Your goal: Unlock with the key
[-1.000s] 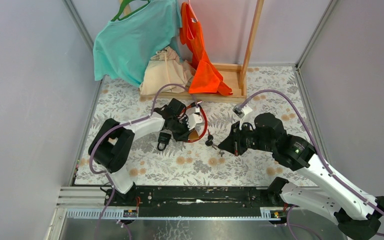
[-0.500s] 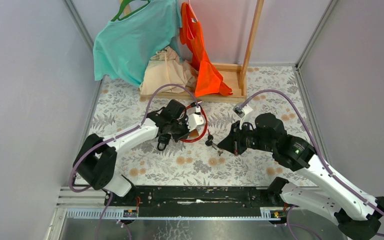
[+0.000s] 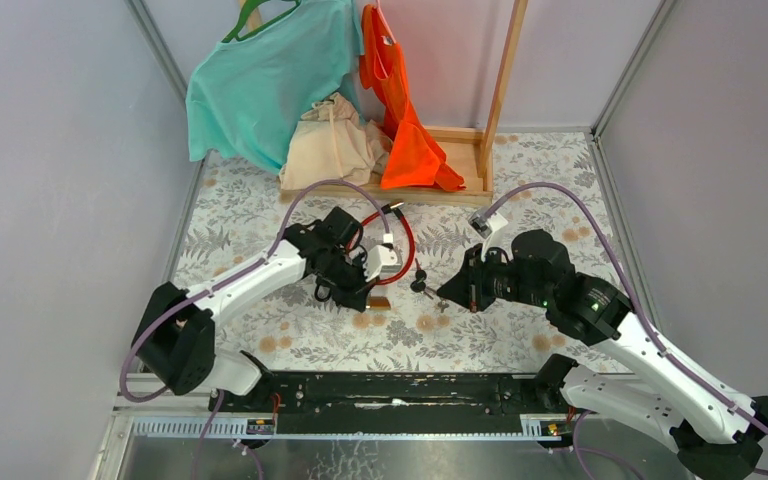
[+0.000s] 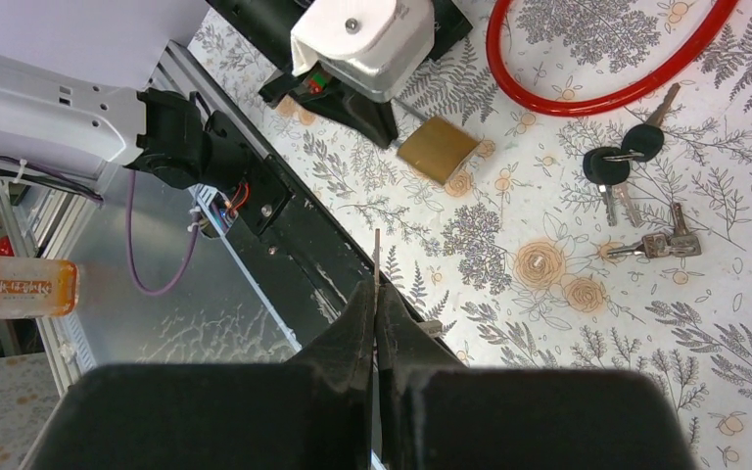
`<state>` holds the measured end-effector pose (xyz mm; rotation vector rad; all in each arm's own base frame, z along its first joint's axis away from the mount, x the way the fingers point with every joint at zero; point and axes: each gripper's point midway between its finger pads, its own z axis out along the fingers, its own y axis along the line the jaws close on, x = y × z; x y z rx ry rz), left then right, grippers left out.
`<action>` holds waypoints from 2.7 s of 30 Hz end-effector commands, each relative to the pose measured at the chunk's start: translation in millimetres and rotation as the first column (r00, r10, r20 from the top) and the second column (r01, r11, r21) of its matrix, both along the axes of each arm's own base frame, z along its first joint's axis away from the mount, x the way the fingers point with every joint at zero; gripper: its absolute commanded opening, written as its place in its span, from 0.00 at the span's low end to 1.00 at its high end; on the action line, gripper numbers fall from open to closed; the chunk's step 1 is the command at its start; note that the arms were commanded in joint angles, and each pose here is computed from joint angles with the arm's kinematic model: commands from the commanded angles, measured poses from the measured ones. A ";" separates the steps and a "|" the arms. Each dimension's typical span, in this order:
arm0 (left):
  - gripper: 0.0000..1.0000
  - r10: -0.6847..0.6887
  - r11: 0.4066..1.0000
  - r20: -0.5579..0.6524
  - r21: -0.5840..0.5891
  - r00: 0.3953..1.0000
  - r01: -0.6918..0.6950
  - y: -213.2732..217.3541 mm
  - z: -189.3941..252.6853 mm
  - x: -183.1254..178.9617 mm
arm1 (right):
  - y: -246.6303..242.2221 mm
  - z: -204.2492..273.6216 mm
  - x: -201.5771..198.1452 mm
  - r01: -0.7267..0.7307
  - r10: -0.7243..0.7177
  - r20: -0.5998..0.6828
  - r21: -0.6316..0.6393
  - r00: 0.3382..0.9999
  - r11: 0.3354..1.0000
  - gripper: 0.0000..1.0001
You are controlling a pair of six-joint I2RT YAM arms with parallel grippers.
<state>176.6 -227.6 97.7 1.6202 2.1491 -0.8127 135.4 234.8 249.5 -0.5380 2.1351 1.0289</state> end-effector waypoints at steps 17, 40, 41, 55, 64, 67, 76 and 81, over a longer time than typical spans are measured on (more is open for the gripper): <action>0.09 0.112 0.994 -0.416 0.060 0.903 -0.095 0.2 -27.5 7.5 | 9.1 9.5 3.1 -0.010 0.009 0.024 0.068 1.000 0.998 0.00; 0.25 0.179 0.980 -0.254 0.132 0.950 -0.150 16.7 -46.9 69.0 | 22.9 10.2 4.1 -0.067 0.066 0.022 0.083 0.998 0.994 0.00; 0.27 0.183 0.979 -0.240 0.137 0.953 -0.153 17.2 -48.7 72.1 | 23.2 9.7 4.0 -0.068 0.066 0.021 0.084 0.998 0.994 0.00; 0.30 0.062 0.994 -0.195 0.101 0.979 -0.043 19.0 -40.8 70.7 | 25.8 3.7 4.2 -0.084 0.083 0.017 0.073 0.996 0.994 0.00; 0.44 -0.098 0.965 -0.058 0.240 0.994 0.109 38.3 -69.3 23.4 | 23.5 4.8 7.5 -0.067 0.065 0.033 0.065 0.997 0.996 0.00; 0.44 -0.102 0.956 -0.029 0.274 0.994 0.106 43.0 -78.0 25.4 | 23.6 6.7 7.9 -0.063 0.061 0.034 0.072 0.998 0.995 0.00; 0.43 -0.119 0.948 0.082 0.305 0.989 0.089 45.9 -85.0 41.4 | 24.2 8.3 6.1 -0.067 0.065 0.028 0.080 0.997 0.994 0.00; 0.42 -0.184 0.943 0.061 0.291 0.981 0.159 44.8 -79.1 29.0 | 23.5 9.9 4.5 -0.070 0.068 0.025 0.083 0.997 0.994 0.00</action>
